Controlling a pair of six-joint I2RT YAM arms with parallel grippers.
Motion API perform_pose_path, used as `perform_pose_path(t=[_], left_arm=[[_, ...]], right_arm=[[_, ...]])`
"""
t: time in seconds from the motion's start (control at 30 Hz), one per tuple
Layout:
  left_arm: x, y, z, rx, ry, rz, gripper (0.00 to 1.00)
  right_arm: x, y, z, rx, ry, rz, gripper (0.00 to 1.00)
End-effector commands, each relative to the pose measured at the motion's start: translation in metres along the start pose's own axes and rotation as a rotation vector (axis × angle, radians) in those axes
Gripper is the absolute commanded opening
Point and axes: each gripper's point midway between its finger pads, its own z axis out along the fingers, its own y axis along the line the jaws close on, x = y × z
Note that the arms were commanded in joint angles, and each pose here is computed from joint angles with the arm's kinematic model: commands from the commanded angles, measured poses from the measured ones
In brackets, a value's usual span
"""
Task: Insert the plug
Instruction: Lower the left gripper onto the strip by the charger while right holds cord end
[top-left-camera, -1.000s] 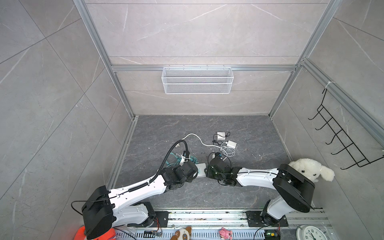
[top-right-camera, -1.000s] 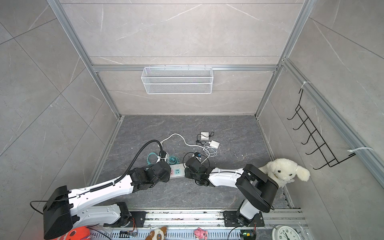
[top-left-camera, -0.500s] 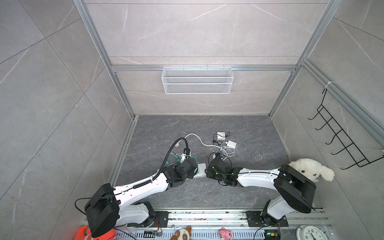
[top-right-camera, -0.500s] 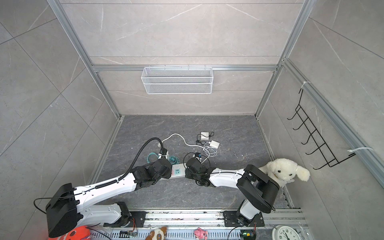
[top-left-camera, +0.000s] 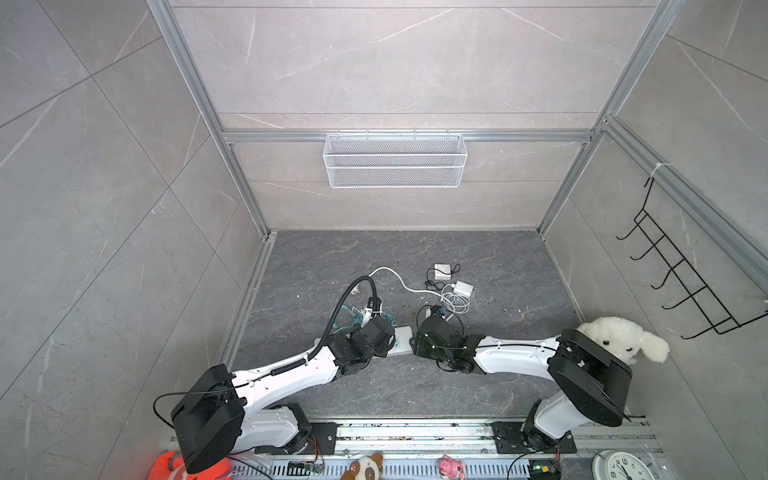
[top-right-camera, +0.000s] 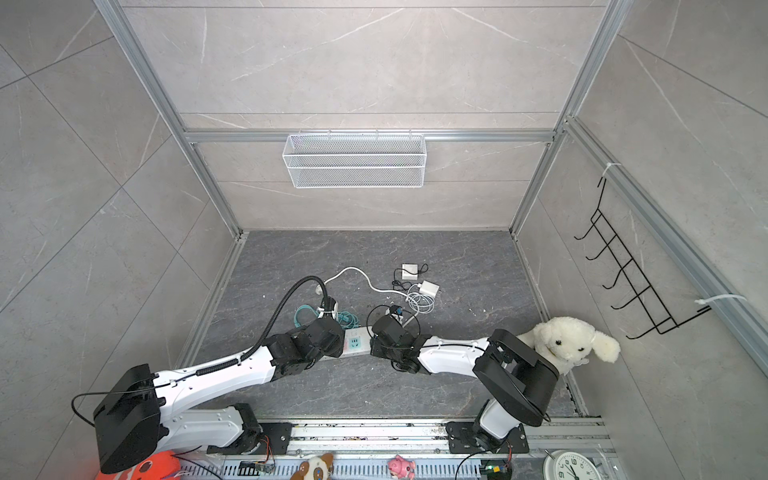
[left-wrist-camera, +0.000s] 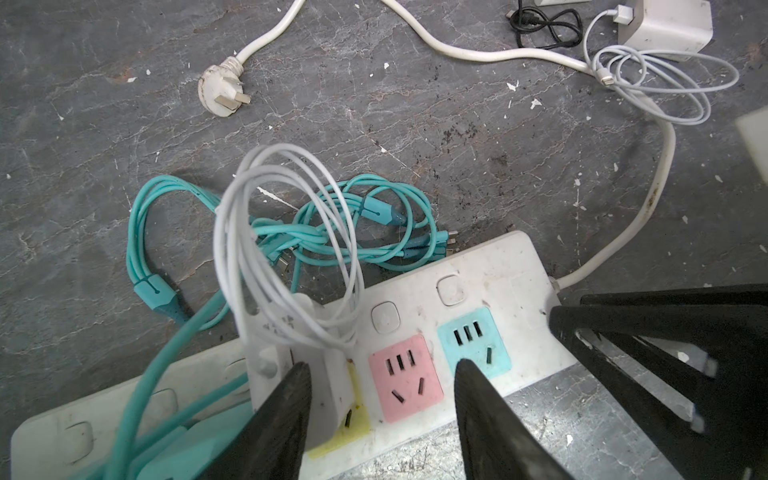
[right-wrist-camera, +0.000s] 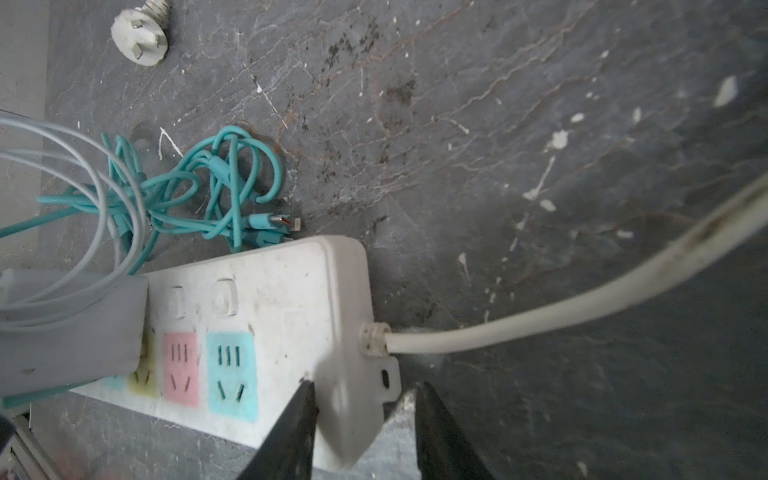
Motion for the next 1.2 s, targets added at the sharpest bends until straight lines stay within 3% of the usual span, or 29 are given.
perform_pose_path(t=[0.0,0.43,1.17], left_arm=[[0.025,0.008,0.005,-0.012,0.077,-0.020,0.58],[0.064,0.025,0.007,-0.037,0.166,-0.074,0.57],[0.081,0.025,0.008,-0.037,0.224,-0.074,0.54]], right_arm=[[0.018,-0.025,0.001,0.083,0.056,-0.025,0.41],[0.017,-0.024,0.001,0.081,0.052,-0.026,0.41],[0.012,-0.021,-0.004,0.074,0.032,-0.029,0.42]])
